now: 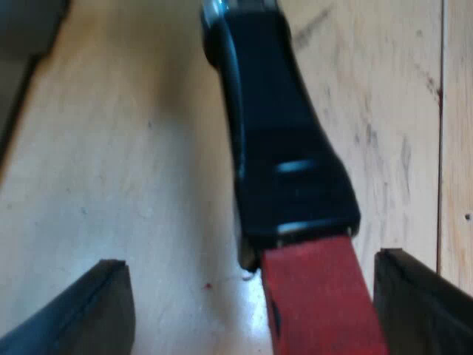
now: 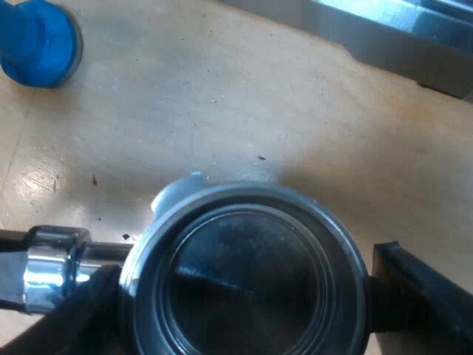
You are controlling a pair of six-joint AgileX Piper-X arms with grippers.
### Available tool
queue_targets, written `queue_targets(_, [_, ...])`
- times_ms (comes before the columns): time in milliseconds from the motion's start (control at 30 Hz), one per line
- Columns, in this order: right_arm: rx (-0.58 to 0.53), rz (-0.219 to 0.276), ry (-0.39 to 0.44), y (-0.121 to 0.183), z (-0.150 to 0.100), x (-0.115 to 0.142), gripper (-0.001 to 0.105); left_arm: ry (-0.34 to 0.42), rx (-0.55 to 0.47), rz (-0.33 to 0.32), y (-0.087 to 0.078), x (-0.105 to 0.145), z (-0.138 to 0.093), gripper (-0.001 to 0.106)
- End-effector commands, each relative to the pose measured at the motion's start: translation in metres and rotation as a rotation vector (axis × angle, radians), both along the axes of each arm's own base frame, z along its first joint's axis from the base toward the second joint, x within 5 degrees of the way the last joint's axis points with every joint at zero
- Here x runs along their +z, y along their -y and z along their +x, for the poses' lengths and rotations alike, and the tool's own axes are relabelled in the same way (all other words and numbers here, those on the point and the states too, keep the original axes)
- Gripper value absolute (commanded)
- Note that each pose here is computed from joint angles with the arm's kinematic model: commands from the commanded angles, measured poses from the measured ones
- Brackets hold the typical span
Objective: Put the handle in the coffee machine
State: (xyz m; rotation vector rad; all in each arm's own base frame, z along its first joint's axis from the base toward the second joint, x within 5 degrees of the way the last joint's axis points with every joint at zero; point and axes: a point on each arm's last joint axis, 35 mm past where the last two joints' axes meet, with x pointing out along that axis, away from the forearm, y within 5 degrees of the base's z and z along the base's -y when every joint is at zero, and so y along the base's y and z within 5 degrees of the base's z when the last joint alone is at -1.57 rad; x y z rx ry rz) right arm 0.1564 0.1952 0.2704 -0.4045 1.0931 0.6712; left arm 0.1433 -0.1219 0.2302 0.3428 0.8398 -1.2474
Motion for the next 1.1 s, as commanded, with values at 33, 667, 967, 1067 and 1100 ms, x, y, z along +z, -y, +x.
queue_targets(33, [0.003, 0.038, 0.017, -0.0010, 0.0006, 0.0074, 0.000, -0.005, -0.008, -0.001, -0.0007, -0.0062, -0.0018, 0.068])
queue_targets(667, [-0.002, 0.040, 0.016, -0.0010, 0.0006, 0.0074, 0.000, 0.055, -0.008, -0.042, 0.0025, -0.0050, 0.0028, 0.068])
queue_targets(967, [-0.002, 0.040, 0.016, -0.0010, 0.0006, 0.0074, 0.000, 0.075, -0.008, -0.056, 0.0036, -0.0034, 0.0045, 0.068])
queue_targets(1067, [-0.002, 0.040, 0.016, -0.0010, 0.0006, 0.0074, 0.000, 0.087, -0.008, -0.064, 0.0043, -0.0025, 0.0054, 0.068])
queue_targets(1100, [-0.002, 0.040, 0.016, -0.0010, 0.0006, 0.0074, 0.000, 0.087, -0.008, -0.064, 0.0043, -0.0025, 0.0054, 0.068])
